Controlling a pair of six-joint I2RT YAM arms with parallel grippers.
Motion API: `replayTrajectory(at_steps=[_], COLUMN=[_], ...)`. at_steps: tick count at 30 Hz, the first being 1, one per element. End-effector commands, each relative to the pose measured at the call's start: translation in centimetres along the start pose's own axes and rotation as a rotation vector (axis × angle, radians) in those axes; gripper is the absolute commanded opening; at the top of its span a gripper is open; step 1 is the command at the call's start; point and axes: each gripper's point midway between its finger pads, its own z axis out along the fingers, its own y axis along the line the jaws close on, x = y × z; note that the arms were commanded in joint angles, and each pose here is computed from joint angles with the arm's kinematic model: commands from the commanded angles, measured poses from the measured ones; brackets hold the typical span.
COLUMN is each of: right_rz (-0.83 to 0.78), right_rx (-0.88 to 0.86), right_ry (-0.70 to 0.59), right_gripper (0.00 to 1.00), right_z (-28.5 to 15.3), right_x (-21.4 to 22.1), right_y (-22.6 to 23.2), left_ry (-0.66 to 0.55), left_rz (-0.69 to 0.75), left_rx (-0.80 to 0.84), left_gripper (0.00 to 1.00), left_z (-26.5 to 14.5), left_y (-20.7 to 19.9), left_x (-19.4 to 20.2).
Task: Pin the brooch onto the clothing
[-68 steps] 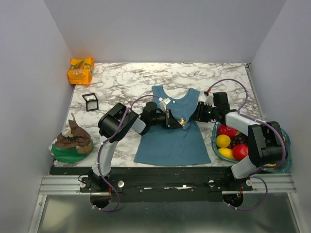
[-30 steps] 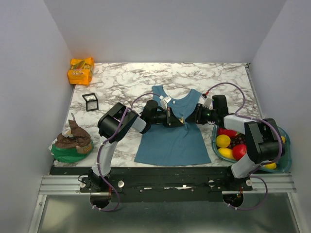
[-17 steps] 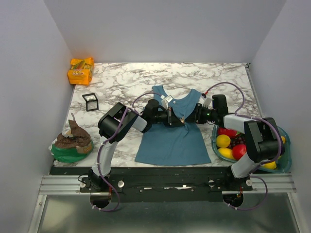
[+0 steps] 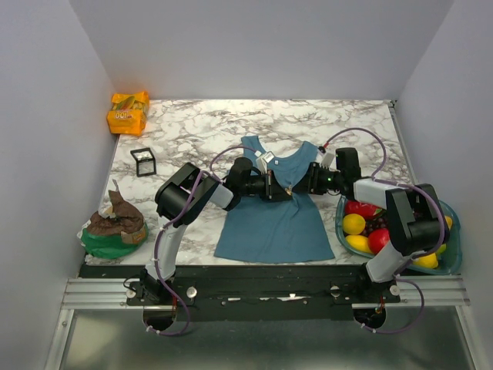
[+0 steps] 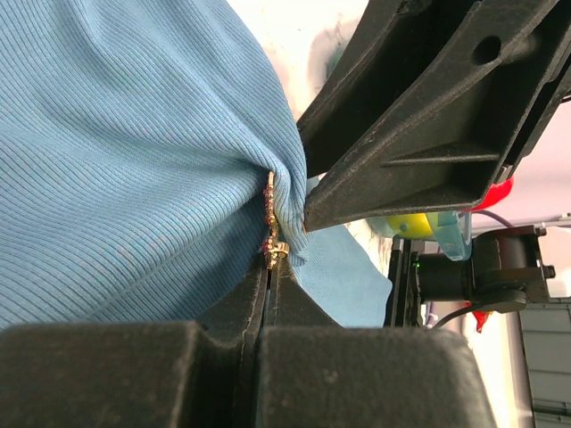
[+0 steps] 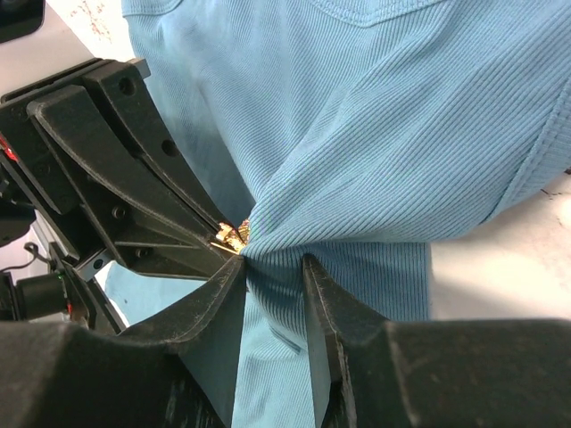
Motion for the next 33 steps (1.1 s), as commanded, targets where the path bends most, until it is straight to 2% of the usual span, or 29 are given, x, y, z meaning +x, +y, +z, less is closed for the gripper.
replayTrajectory(at_steps=[1, 12, 25, 33], right_rz=[-0.054, -0.041, -0.016, -0.011], right_rx=[-0.051, -0.093, -0.095, -0.077], right_ry=[-0.004, -0.007, -0.008, 0.004], right_gripper=[0.39, 0.43, 0.41, 0.21], right_z=[0.5, 0.64, 0.79, 1.01], right_x=[-1.06, -1.08, -0.97, -0.69], right_y=[0.89, 1.5, 1.51, 0.9], left_ry=[0.024, 0.03, 0.024, 0.024], left_rz=[0.054, 0.057, 0.062, 0.066], left_rx=[0.049, 0.046, 0.039, 0.03], left_gripper=[0.0, 0.0, 0.0, 0.0], left_z=[0.16, 0.16, -0.09, -0.07], left_y=[-1.8, -1.66, -1.51, -1.51], left_x=[-0.29, -0.14, -0.01, -0.18])
